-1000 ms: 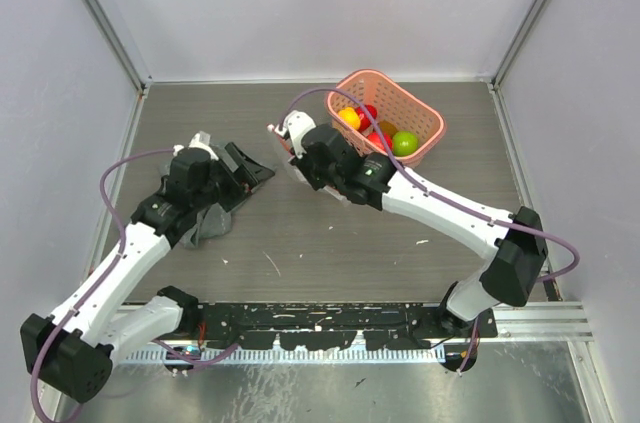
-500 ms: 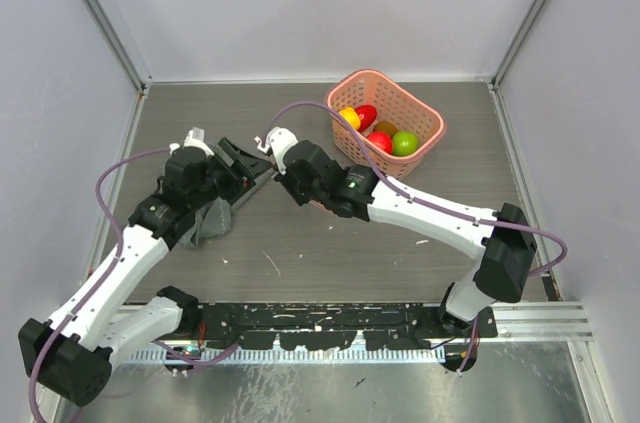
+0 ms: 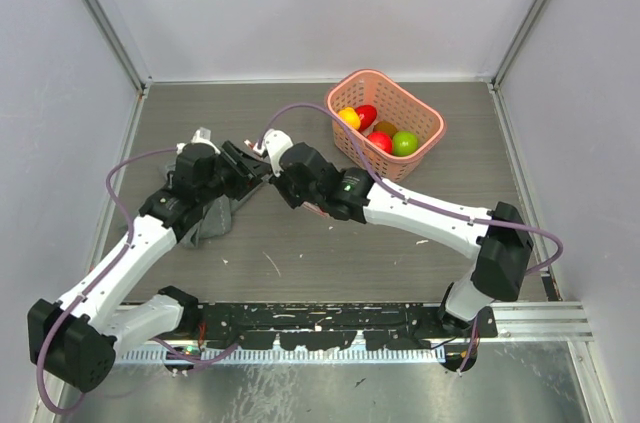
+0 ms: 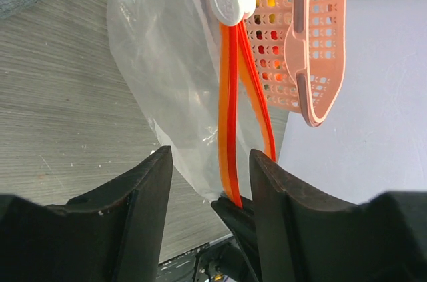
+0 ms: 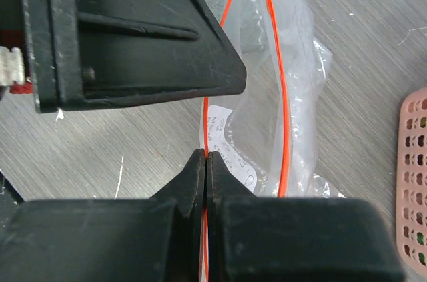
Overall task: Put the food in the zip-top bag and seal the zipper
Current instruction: Open the zipper of the food storage bag at the center of the board.
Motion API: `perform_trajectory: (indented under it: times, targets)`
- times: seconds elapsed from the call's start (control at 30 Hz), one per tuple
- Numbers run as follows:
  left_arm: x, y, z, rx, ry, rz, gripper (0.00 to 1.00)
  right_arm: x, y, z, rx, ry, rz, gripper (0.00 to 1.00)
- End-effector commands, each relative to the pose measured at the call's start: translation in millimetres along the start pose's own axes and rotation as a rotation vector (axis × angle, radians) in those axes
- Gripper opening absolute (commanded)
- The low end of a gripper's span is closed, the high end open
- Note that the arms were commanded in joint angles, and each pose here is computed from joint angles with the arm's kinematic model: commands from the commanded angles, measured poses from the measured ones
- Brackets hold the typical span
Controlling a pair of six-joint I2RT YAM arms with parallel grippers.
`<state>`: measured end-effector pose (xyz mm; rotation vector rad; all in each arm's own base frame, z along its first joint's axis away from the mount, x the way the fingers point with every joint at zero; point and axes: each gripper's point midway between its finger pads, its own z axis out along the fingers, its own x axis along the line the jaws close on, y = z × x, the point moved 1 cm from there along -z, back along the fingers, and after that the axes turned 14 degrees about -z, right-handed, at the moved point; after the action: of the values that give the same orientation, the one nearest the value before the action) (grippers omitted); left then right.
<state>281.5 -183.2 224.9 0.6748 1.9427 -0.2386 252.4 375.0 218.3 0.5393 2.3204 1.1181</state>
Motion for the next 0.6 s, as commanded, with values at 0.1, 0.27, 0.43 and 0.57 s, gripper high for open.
perform_trajectory:
  times: [0.1,0.27,0.43,0.57]
  targets:
    - [-7,2,2,-0.026,-0.038,0.024,0.42,10,25,4,-0.092,0.043,0.038,0.03]
    - [-3,2,5,-0.032,-0.016,0.047,0.29,12,29,4,-0.107,0.057,0.048,0.04]
    - [-2,2,4,-0.04,-0.007,0.066,0.09,16,33,2,-0.122,0.08,0.053,0.09]
    - [-1,5,-2,-0.057,0.009,0.091,0.0,13,42,-7,-0.148,0.083,0.061,0.24]
